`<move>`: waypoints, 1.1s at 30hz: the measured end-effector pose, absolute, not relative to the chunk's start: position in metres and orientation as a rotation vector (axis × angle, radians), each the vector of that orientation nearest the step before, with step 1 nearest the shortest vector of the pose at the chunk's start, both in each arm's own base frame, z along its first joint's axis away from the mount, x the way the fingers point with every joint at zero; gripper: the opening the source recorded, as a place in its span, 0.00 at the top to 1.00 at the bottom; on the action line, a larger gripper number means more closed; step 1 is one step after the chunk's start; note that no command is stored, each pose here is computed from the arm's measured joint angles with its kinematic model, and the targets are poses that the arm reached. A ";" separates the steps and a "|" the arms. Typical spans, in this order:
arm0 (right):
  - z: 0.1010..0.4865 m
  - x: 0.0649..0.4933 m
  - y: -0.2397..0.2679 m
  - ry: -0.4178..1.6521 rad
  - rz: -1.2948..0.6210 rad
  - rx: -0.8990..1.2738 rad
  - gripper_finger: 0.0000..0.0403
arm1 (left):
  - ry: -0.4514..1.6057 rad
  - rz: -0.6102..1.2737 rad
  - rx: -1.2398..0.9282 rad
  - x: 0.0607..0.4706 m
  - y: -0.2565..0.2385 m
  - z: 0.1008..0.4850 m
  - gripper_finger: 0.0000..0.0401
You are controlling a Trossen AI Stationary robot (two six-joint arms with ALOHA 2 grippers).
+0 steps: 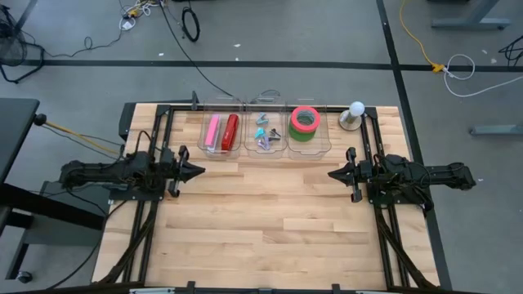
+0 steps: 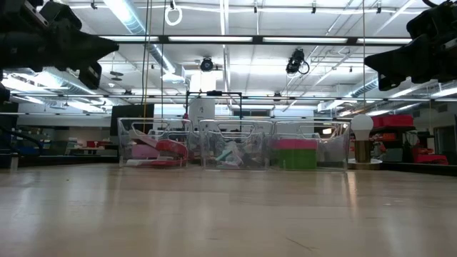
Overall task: Pick and place Stapler, Stapler remover, tape
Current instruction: Return to Home Position
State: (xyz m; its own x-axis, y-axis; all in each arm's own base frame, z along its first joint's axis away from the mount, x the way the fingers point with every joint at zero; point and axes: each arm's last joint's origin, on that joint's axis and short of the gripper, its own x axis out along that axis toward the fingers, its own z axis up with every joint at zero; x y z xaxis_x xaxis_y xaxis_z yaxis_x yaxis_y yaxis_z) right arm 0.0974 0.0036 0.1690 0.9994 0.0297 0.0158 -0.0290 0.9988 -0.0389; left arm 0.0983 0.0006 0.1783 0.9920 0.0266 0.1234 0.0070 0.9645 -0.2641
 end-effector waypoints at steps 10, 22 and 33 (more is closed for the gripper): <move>0.169 0.097 0.004 -0.017 0.029 -0.039 0.96 | -0.074 0.006 -0.250 0.097 0.000 0.173 1.00; 0.169 0.097 0.004 -0.017 0.029 -0.039 0.96 | -0.023 -0.029 -0.248 0.097 -0.001 0.168 1.00; 0.169 0.097 0.004 -0.017 0.029 -0.039 0.96 | -0.018 -0.031 -0.249 0.097 -0.001 0.168 0.94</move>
